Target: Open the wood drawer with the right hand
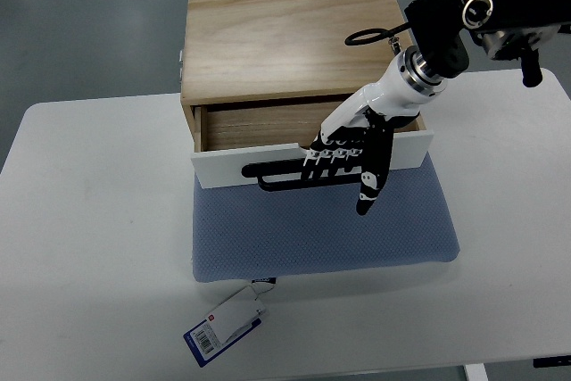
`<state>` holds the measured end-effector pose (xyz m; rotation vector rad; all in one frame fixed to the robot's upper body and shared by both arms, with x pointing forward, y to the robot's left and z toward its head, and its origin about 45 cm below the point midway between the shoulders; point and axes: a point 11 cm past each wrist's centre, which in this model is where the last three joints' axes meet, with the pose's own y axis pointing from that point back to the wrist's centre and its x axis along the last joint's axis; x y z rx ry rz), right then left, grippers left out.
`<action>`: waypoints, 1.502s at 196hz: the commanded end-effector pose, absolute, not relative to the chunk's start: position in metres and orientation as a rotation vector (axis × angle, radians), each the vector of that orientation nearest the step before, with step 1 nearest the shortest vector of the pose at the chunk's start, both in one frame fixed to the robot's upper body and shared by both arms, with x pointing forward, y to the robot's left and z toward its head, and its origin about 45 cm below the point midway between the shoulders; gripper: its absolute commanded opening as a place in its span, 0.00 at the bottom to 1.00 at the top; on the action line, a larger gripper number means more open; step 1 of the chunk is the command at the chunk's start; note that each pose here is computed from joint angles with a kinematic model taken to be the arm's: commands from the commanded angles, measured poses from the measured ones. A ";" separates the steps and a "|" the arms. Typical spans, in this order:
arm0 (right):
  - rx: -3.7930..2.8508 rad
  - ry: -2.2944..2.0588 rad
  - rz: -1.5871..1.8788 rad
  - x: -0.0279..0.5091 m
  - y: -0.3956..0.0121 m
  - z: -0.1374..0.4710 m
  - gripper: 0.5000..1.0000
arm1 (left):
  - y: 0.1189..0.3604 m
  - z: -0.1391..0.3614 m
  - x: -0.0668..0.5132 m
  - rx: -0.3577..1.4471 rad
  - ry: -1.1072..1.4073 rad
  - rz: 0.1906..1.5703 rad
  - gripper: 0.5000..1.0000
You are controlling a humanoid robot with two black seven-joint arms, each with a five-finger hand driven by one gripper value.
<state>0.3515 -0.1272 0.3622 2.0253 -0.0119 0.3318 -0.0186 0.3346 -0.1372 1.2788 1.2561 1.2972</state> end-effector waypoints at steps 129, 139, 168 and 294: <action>2.118 -0.157 0.450 0.363 -0.134 0.427 0.85 | 0.335 -0.137 -0.019 1.279 1.256 1.297 1.00; 2.149 -0.185 0.463 0.364 -0.136 0.437 0.85 | 0.335 -0.137 -0.019 1.279 1.256 1.297 1.00; 2.228 -0.281 0.497 0.371 -0.147 0.464 0.85 | 0.335 -0.137 -0.019 1.279 1.256 1.297 1.00; 2.511 -1.017 0.335 0.403 -0.296 0.491 0.85 | 0.335 -0.137 -0.019 1.279 1.256 1.297 1.00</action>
